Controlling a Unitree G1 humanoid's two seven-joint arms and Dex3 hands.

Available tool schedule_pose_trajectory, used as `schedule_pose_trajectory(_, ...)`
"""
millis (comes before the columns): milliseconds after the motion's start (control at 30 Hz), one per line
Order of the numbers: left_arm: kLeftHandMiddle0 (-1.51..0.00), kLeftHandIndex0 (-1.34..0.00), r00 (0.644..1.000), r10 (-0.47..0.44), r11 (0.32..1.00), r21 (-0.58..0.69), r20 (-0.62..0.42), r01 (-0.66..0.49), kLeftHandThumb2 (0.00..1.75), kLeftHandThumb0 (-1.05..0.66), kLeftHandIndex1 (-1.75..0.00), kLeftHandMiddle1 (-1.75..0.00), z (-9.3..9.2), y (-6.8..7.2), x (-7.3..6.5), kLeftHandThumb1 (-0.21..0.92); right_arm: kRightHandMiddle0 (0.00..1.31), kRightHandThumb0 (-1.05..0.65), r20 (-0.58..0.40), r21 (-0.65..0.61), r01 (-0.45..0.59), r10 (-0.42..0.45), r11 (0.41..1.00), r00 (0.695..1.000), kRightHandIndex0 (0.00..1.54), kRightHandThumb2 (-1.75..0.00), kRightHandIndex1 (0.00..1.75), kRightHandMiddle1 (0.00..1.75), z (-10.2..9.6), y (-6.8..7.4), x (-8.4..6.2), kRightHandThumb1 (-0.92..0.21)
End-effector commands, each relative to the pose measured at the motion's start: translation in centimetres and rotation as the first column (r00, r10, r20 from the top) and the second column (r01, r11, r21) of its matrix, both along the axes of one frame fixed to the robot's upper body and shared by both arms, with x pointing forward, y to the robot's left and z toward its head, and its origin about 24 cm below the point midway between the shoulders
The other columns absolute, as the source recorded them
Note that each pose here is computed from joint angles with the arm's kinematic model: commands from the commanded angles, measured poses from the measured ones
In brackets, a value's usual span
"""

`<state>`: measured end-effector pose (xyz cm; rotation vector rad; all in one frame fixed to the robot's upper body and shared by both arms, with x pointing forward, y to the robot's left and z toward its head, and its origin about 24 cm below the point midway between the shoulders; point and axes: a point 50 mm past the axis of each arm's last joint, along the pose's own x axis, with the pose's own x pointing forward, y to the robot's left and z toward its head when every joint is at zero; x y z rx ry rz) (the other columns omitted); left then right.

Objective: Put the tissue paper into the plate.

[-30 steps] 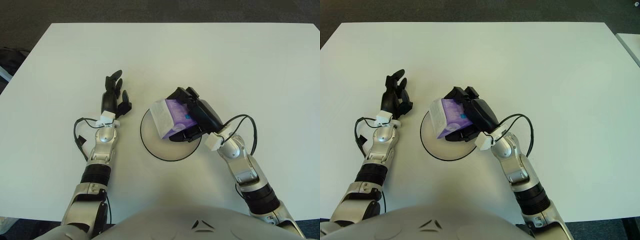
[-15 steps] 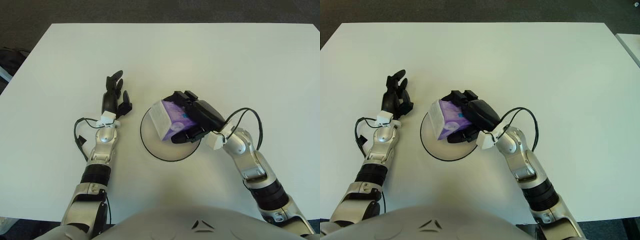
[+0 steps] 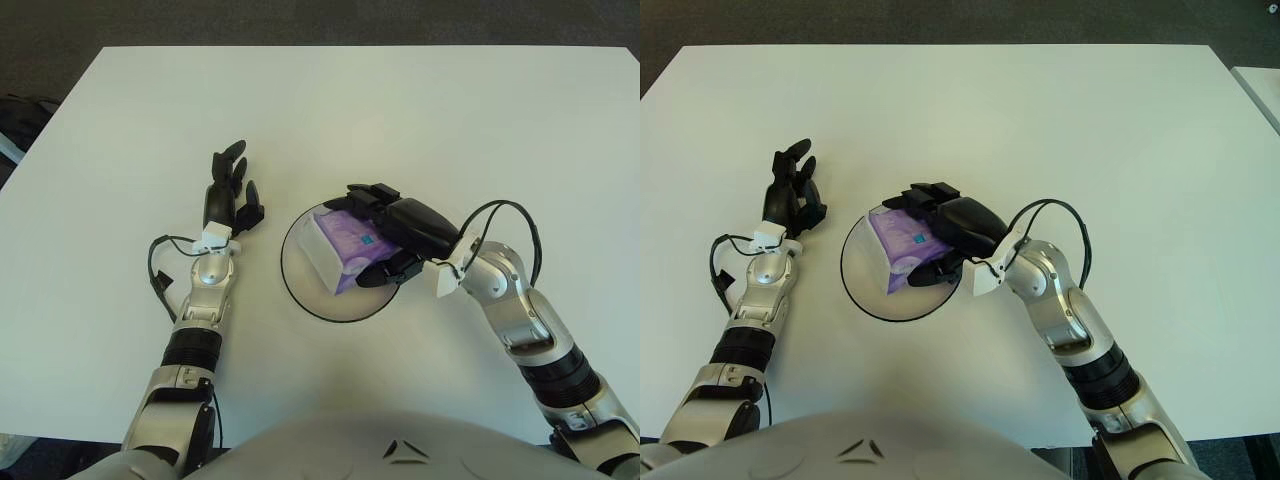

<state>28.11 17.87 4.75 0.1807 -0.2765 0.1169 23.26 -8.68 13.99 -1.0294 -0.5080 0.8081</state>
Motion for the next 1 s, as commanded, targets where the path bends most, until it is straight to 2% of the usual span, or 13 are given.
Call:
schedule_pose_trajectory(0,-0.41,0.00,0.967,0.014,1.000,-0.022,-0.254,-0.020,0.85,-0.67,-0.86,-0.03,-6.0,-0.4,-3.4,0.92,0.00,-0.93,0.037,-0.040,-0.022,0.024,0.999,0.999,0.15,-0.71,0.05,0.34,0.4,0.0,-0.1,-0.92)
schedule_pose_trajectory(167,-0.39,0.00,0.966,0.015,1.000,-0.020,-0.259,-0.021,0.86,-0.69,-0.85,-0.02,-6.0,-0.5,-3.4,0.92,0.00,-0.93,0.051,-0.053,-0.048,0.050,0.997,0.997,0.12,-0.69,0.03,0.27,0.7,-0.2,-0.1,-0.92)
schedule_pose_trajectory(433,-0.36,0.00,0.965,0.014,1.000,-0.021,-0.263,-0.020,0.87,-0.71,-0.85,0.00,-5.9,-0.6,-3.4,0.92,0.00,-1.03,0.055,-0.026,-0.082,0.084,0.996,0.995,0.06,-0.70,0.00,0.11,0.9,-0.5,0.0,-0.92)
schedule_pose_trajectory(967,-0.40,0.00,0.970,0.013,0.999,-0.027,-0.244,-0.020,0.87,-0.70,-0.86,-0.02,-5.7,-0.9,-3.3,0.92,0.00,-1.05,0.016,0.004,-0.089,0.088,0.996,0.996,0.01,-0.68,0.00,0.04,1.4,-1.2,0.8,-0.92)
